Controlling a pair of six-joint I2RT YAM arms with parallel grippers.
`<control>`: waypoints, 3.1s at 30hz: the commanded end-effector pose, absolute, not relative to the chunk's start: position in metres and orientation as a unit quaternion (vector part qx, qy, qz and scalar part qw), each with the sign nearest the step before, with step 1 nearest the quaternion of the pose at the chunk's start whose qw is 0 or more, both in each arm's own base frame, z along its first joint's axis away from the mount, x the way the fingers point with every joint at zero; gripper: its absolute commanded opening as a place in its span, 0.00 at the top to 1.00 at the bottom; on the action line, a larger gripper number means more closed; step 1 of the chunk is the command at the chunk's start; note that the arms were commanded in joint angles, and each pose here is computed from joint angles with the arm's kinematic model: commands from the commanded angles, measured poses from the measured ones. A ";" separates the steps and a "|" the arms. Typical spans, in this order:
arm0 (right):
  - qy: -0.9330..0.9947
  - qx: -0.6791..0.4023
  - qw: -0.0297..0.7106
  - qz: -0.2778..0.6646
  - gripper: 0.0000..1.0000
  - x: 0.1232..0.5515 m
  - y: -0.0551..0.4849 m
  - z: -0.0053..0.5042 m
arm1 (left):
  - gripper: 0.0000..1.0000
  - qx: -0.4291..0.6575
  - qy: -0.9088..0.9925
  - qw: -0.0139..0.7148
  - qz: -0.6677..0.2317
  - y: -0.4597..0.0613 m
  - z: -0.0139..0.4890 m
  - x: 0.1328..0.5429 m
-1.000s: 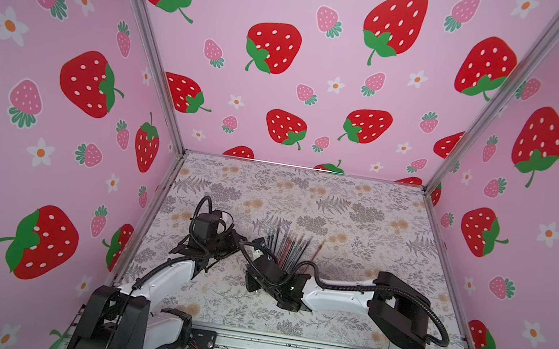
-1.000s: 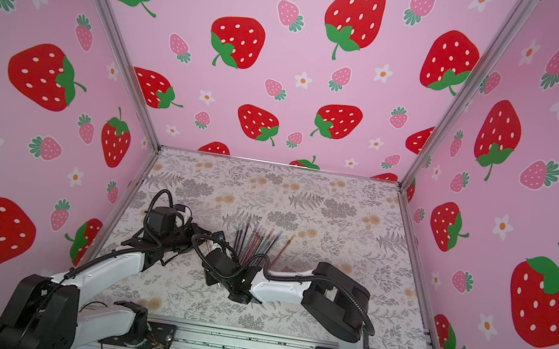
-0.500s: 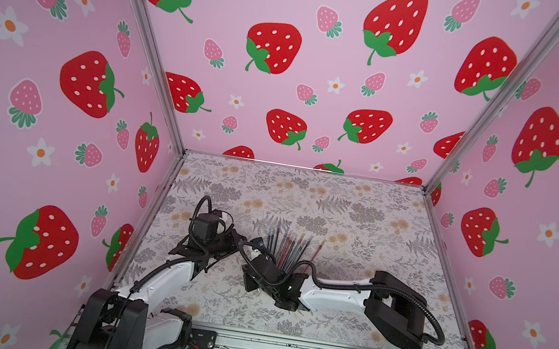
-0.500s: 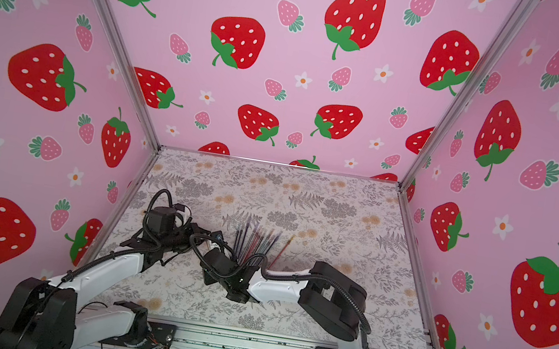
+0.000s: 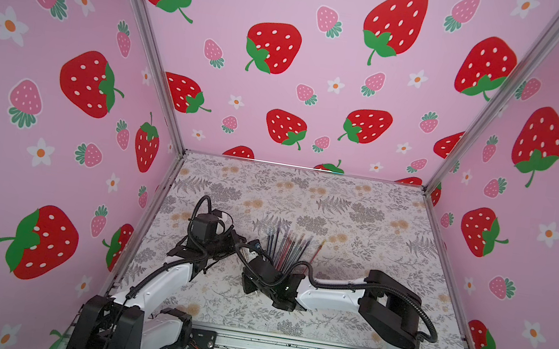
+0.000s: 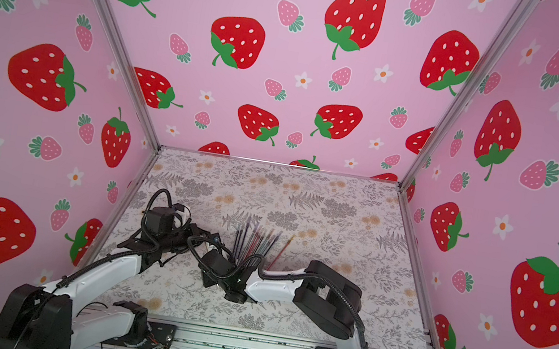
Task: Remove the protective cover of the pencils
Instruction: Remove the protective sleeve from the pencil, then place the pencil at the center of the board.
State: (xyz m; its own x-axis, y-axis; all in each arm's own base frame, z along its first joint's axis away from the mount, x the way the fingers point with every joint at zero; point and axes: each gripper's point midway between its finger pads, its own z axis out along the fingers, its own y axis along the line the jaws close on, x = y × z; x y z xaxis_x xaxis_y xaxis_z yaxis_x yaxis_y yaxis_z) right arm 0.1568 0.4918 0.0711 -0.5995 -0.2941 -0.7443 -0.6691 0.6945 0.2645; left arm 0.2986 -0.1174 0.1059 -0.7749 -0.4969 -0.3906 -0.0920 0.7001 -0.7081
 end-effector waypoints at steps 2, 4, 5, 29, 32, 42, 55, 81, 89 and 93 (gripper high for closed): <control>0.845 -0.283 0.350 0.288 1.00 0.151 0.500 0.077 | 1.00 -0.143 0.876 0.314 -0.337 -0.117 0.123 0.309; 0.844 -0.285 0.350 0.289 1.00 0.150 0.500 0.078 | 1.00 -0.142 0.880 0.317 -0.325 -0.114 0.122 0.311; 0.843 -0.286 0.352 0.289 1.00 0.149 0.500 0.079 | 1.00 -0.142 0.881 0.319 -0.319 -0.113 0.123 0.313; 0.844 -0.283 0.357 0.284 1.00 0.146 0.493 0.077 | 1.00 -0.200 0.877 0.341 -0.274 -0.066 0.144 0.352; 0.842 -0.285 0.358 0.284 1.00 0.146 0.493 0.079 | 1.00 -0.206 0.879 0.342 -0.262 -0.061 0.144 0.357; 0.842 -0.285 0.359 0.285 1.00 0.146 0.493 0.081 | 1.00 -0.225 0.882 0.330 -0.252 -0.052 0.136 0.368; 0.846 -0.279 0.353 0.287 1.00 0.144 0.497 0.076 | 1.00 -0.302 0.861 0.344 -0.220 -0.011 0.143 0.376; 0.933 -0.207 0.270 0.117 1.00 0.163 0.487 0.010 | 1.00 -0.331 0.912 0.222 -0.092 0.018 0.063 0.393; 0.938 -0.203 0.258 0.113 1.00 0.162 0.485 0.001 | 1.00 -0.329 0.923 0.191 -0.066 0.020 0.047 0.395; 0.938 -0.201 0.257 0.114 1.00 0.162 0.485 0.001 | 1.00 -0.326 0.927 0.180 -0.053 0.020 0.042 0.395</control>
